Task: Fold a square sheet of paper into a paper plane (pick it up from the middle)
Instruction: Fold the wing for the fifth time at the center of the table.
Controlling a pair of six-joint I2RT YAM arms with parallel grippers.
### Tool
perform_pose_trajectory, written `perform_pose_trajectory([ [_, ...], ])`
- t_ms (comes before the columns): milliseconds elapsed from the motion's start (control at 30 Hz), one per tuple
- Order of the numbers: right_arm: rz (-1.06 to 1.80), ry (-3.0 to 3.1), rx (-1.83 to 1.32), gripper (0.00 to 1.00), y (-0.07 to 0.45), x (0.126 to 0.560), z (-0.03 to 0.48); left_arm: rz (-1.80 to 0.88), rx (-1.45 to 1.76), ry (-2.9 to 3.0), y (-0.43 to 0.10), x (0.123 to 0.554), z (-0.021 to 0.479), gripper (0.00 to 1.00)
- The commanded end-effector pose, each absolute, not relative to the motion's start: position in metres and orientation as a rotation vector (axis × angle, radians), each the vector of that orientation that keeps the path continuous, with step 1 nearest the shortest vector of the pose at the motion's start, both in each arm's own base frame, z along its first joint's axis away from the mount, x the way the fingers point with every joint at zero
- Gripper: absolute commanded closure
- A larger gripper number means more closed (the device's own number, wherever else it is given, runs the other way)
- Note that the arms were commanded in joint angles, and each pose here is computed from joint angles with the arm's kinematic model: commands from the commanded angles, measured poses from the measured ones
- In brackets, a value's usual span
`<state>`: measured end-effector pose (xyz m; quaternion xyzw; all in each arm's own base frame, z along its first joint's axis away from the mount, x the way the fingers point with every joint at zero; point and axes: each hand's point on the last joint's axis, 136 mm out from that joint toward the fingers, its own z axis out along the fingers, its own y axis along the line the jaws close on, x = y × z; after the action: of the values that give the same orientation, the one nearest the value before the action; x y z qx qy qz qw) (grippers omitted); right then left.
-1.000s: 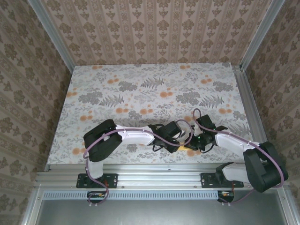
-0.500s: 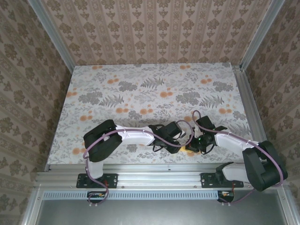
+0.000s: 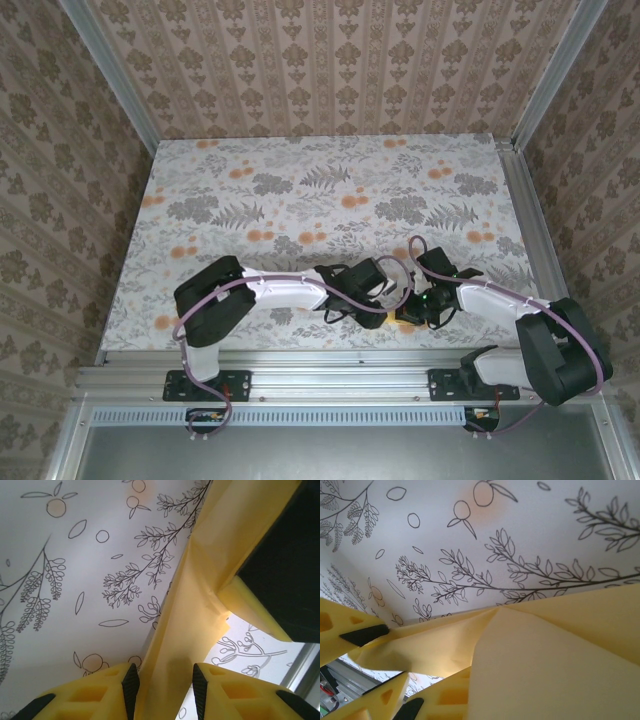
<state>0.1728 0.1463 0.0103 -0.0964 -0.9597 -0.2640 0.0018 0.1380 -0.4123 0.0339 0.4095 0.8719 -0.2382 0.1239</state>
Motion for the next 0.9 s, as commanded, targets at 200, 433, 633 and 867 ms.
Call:
perform_pose_trajectory([
  [200,-0.660,-2.984,-0.312,1.00,0.132,0.154,-0.004,-0.851,1.115,2.520,-0.420,0.139,0.073,0.68],
  [433,-0.664,-2.987,-0.309,1.00,0.133,0.154,-0.003,-0.932,1.134,2.570,-0.428,0.132,0.053,0.81],
  [633,-0.663,-2.987,-0.309,1.00,0.133,0.154,-0.003,-0.953,1.134,2.607,-0.425,0.131,0.037,0.83],
  [867,-0.661,-2.988,-0.309,1.00,0.133,0.154,-0.002,-0.982,1.105,2.631,-0.421,0.132,0.028,0.84],
])
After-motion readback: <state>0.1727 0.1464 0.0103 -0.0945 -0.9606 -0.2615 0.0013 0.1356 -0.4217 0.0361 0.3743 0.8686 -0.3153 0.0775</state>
